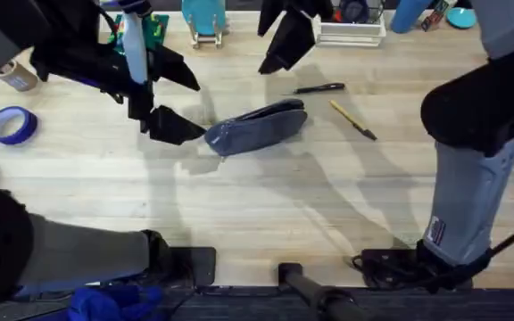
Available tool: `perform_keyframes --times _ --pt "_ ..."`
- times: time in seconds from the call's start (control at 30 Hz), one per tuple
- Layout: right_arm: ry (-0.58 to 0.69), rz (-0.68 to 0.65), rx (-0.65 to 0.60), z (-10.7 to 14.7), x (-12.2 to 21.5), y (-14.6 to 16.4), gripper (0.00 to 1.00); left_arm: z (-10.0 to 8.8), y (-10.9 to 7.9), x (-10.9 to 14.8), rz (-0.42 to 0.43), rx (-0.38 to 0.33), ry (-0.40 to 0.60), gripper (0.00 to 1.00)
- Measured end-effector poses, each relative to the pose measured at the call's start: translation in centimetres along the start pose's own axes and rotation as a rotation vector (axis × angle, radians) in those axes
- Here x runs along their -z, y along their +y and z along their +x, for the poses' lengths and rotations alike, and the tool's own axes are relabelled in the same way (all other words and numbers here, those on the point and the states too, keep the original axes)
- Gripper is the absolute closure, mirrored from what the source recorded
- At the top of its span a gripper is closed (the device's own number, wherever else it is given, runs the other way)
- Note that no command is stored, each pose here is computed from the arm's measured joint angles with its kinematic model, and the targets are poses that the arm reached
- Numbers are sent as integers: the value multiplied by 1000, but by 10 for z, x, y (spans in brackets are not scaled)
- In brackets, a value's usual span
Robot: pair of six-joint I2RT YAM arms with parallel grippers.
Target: Unzip the bag, pick up the pens from the table one at a time and place them inside, then zip the bag closed.
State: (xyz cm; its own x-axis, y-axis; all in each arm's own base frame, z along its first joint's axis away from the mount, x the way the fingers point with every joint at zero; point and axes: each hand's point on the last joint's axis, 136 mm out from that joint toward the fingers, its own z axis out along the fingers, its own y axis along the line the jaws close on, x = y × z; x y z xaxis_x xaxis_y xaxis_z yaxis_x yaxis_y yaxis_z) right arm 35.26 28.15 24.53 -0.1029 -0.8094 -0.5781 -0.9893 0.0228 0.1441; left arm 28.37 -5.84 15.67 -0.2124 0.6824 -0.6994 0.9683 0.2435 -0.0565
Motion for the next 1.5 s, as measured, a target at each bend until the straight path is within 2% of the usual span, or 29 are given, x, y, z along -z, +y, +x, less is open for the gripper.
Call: perform_keyframes --times 0.17,0.43,0.63,0.97,1.03,1.17,1.33,1.37,1.5 --pt "75 89 -15 1 6 -5 7 1 -3 5 -2 20 -5 5" --pt "152 127 -1 1 -2 -1 7 1 -5 7 3 39 -16 6" --pt "166 139 -7 3 -1 -4 8 2 -6 27 -26 69 -118 4" --pt "168 143 -12 4 -1 -4 9 5 -35 62 -25 85 -249 4" --pt "166 147 -12 3 -1 -5 9 6 -36 66 -35 87 -260 4" --pt "165 152 -22 3 -1 -6 9 2 -39 72 -71 60 -245 4" --pt "145 176 -26 -2 -1 -12 7 -9 -54 82 -130 5 -183 4" --pt "140 182 -29 -3 0 -13 6 -10 -57 83 -139 5 -170 4" --pt "119 205 -44 -8 0 -19 7 -12 -67 87 -160 83 -123 4"
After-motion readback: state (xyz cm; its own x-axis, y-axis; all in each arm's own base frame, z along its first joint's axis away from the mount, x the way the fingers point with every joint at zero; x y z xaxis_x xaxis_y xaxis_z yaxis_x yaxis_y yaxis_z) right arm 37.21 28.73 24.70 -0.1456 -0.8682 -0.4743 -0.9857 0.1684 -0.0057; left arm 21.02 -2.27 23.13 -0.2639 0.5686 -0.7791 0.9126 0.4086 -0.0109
